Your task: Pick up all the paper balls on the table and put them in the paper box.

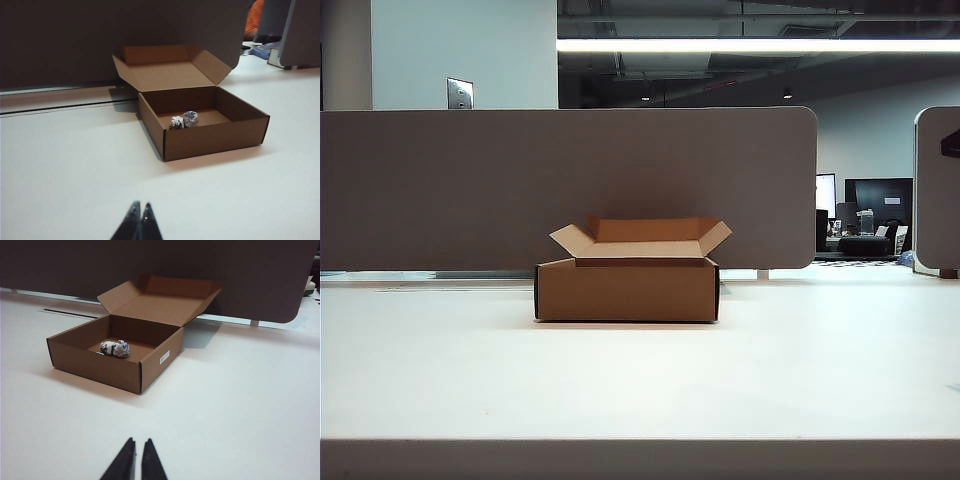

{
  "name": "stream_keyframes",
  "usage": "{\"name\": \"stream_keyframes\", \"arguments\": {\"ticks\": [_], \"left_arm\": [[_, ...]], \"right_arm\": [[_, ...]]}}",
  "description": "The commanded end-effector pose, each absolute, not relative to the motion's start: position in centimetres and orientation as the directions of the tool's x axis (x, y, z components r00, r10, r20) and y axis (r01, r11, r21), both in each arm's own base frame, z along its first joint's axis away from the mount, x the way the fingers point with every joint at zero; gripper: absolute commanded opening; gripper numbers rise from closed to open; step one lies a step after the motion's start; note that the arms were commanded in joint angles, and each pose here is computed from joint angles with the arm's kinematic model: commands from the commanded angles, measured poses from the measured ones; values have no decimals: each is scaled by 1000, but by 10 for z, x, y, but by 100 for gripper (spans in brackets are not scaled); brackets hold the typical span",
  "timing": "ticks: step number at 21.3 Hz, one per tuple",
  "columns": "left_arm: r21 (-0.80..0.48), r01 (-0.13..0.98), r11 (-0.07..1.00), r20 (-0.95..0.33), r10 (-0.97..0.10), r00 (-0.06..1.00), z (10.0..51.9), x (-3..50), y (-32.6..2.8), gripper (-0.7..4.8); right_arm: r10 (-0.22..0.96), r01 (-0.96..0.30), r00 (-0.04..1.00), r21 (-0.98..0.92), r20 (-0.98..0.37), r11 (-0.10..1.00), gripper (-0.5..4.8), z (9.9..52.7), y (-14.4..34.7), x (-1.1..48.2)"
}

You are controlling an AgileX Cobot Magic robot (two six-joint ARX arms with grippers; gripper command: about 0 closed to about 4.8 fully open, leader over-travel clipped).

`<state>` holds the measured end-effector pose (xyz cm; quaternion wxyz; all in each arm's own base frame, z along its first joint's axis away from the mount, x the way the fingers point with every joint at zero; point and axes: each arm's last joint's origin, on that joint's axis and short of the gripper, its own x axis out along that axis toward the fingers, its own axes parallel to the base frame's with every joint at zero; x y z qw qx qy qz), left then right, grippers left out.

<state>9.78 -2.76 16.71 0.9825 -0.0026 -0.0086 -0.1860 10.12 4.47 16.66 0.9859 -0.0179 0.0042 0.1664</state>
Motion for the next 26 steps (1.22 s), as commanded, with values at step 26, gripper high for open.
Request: {"name": "stream_keyframes", "arguments": {"ticks": [26], "left_arm": [[56,260,964,57,-263,963,171,98,-17,-5]], "right_arm": [[253,-251,967,-78,22,965,44,168,37,96]]}}
